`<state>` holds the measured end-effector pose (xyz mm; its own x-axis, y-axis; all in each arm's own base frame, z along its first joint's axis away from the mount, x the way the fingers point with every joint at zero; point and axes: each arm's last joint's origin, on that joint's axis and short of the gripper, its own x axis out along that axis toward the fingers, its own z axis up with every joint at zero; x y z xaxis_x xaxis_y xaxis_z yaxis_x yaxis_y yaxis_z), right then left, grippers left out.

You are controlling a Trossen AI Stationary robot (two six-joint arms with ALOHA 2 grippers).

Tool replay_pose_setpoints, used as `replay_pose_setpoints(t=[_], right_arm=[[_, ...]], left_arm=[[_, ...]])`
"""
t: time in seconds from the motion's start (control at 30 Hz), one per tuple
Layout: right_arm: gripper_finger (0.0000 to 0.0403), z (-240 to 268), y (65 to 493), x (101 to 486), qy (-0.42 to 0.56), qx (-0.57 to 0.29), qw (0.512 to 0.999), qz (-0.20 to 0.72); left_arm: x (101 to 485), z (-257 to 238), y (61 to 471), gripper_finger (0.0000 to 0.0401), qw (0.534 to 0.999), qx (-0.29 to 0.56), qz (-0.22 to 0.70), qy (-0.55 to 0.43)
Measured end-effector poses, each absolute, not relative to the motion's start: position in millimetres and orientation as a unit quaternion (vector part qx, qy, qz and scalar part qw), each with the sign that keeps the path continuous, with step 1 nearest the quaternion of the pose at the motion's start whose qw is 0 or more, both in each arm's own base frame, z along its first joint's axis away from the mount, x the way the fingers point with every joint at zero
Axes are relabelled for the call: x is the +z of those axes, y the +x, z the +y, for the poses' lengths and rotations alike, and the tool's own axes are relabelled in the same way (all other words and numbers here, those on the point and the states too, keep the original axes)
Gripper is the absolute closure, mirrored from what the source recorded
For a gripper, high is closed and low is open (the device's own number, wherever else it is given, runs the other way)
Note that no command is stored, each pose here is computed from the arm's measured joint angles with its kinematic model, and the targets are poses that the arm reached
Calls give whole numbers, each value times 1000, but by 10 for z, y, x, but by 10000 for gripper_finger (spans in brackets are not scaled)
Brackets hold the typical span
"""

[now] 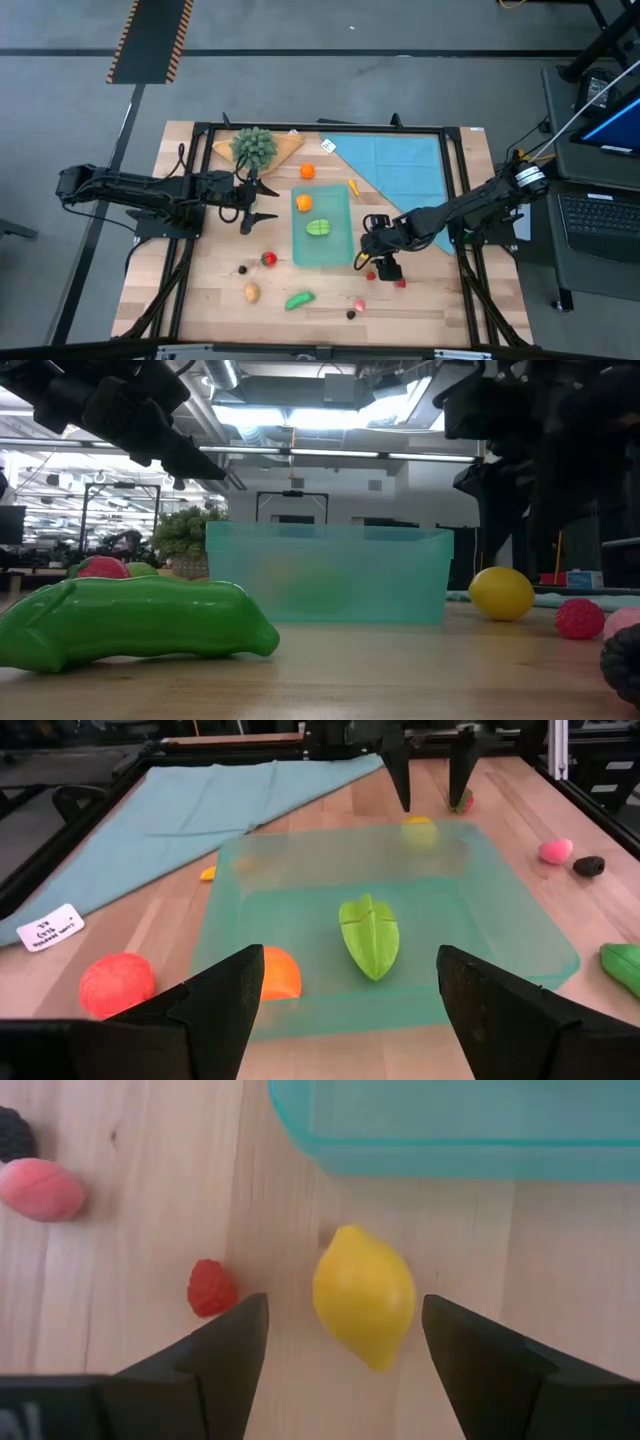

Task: Pick and placing Produce into tupperware
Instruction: Put the lemon into the bin

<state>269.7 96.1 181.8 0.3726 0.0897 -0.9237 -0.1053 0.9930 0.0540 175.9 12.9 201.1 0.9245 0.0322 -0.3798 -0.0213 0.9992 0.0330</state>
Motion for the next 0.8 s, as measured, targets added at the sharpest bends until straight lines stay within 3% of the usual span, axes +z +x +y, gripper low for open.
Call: replay_pose_setpoints(t=[0.8], right_arm=[[136,1003,2842,1447,-19,53,809,585]], left_arm=[[2007,129,1758,112,980,13,196,14]])
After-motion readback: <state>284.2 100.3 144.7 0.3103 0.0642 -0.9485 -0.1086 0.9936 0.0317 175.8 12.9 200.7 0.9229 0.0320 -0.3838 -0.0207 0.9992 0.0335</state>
